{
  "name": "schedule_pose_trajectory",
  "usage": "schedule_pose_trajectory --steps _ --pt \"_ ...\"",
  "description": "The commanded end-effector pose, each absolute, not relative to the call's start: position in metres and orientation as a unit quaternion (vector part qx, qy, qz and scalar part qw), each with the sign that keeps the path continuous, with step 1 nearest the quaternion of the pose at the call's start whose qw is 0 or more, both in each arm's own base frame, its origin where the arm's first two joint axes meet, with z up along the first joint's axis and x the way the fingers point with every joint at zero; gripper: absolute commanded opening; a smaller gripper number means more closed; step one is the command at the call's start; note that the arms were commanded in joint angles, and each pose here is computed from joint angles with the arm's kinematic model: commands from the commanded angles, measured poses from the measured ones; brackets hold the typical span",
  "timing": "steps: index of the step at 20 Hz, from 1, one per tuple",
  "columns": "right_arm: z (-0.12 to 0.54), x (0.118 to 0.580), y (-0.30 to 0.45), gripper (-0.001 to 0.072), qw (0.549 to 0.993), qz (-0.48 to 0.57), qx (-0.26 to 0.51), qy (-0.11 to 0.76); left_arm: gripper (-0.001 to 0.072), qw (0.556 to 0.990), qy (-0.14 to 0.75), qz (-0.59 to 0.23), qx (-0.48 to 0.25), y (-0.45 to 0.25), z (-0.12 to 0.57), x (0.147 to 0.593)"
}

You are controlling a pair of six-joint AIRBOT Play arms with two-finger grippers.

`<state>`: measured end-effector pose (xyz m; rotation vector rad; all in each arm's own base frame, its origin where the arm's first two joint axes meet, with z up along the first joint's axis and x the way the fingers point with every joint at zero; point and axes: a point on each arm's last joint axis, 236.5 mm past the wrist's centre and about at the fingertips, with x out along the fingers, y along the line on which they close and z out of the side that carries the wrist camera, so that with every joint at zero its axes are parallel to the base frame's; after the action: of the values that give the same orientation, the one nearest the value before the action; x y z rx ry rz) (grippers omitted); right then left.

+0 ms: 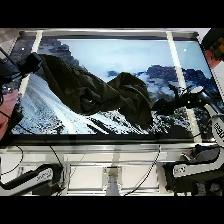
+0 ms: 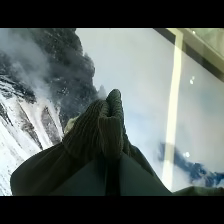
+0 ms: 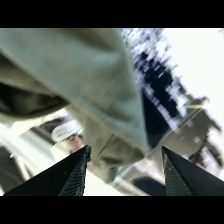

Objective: Fold the clothes and pants, and hang the long-sleeved shirts on hangers.

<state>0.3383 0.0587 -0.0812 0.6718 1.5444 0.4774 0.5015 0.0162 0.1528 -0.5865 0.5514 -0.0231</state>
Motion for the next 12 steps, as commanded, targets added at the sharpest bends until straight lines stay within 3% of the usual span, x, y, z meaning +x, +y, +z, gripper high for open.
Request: schedule_pose_trajectory --steps 1,6,7,8,9,12 --pt "-0.089 0.346 0.056 0.0523 0.667 0.216 0.256 0.666 0.0028 0.918 0.278 -0.015 -0.283 0.013 0.150 0.499" --pt "-0.101 0.354 0.090 0.0518 0.691 0.246 0.170 0.658 0.0028 0.918 0.279 -0.018 -0.282 0.009 0.150 0.499" --pt "-0.102 0.354 0.098 0.0455 0.692 0.251 0.158 0.658 0.0028 0.918 0.279 -0.019 -0.282 0.009 0.150 0.499" --pt "-0.101 0.351 0.107 0.0209 0.687 0.261 0.151 0.661 0.0028 0.918 0.279 -0.018 -0.282 0.009 0.150 0.499" --pt "-0.100 0.345 0.113 0.0029 0.678 0.271 0.147 0.667 0.0028 0.917 0.281 -0.019 -0.283 0.009 0.149 0.498" --pt "-0.075 0.315 0.121 0.0010 0.615 0.296 0.164 0.712 0.0027 0.917 0.280 -0.020 -0.284 0.009 0.149 0.498"
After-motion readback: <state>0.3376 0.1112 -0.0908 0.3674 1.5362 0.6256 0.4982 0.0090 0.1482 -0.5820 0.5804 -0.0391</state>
